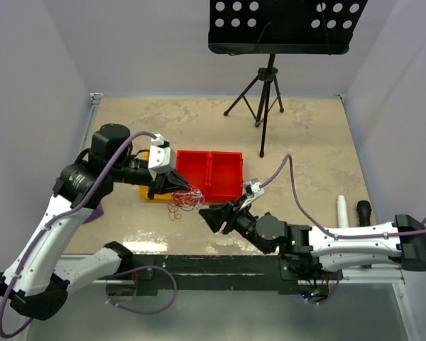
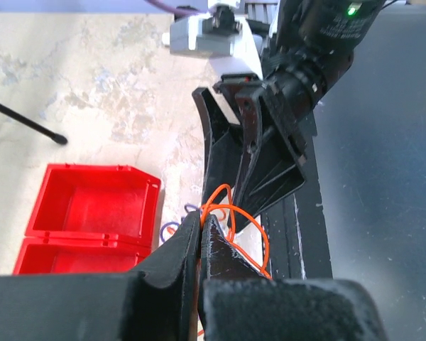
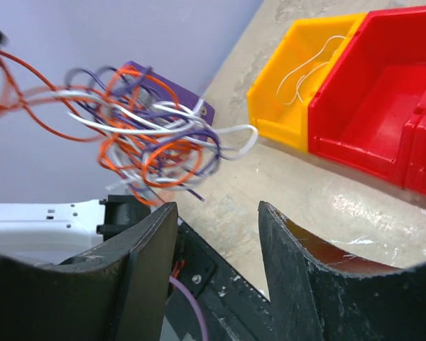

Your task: Untangle the cables

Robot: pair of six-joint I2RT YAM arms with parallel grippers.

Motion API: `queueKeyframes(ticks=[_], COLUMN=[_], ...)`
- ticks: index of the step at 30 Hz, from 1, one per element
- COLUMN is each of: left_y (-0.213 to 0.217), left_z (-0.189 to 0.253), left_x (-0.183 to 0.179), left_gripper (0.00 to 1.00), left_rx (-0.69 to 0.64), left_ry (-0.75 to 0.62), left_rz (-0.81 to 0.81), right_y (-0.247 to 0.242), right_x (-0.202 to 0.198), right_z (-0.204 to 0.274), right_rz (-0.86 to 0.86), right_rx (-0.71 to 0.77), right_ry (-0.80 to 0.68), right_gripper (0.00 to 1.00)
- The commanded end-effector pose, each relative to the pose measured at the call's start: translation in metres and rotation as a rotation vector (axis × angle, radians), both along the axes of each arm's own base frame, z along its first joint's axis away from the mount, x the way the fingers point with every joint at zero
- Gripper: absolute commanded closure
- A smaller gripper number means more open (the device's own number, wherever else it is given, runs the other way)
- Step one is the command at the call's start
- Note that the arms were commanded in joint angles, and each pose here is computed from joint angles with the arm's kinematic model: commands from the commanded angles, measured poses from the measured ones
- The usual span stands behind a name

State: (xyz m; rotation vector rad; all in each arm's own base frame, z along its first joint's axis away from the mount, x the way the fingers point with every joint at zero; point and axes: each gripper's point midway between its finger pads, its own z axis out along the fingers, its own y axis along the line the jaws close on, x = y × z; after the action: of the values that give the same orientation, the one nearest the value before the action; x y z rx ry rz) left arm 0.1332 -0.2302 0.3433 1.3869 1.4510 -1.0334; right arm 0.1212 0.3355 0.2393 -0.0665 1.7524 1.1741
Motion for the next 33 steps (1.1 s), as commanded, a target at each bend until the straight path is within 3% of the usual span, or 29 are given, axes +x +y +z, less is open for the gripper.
queueKeyframes(ticks=[1, 9, 22, 33], left_y=[0.002, 0.006, 0.010, 0.011], left_z=[0.038, 0.070, 0.074, 0.071], left_x=[-0.015, -0.038, -0.055, -0.055], left_gripper=[1.00, 1.00, 1.00, 1.00], left_rx=[-0.054, -0.114, -0.129, -0.121], left_ry=[-0.055, -0.119, -0.132, -0.158], left_rz=[-0.054, -0.143, -0.211, -0.215], right_y=[-0.004, 0.004, -0.004, -0.001], right_x=[0.007, -0.004, -0.008, -0.017], right_z=[0.025, 0.054, 0.097, 0.106], right_rz=[-0.029, 0.067, 0.081, 0.148], right_rx=[0.014, -0.004, -0.007, -0.052], right_ry=[-0.131, -0.329, -0.447, -0.495], right_gripper=[0.45, 0.40, 0.40, 0.42])
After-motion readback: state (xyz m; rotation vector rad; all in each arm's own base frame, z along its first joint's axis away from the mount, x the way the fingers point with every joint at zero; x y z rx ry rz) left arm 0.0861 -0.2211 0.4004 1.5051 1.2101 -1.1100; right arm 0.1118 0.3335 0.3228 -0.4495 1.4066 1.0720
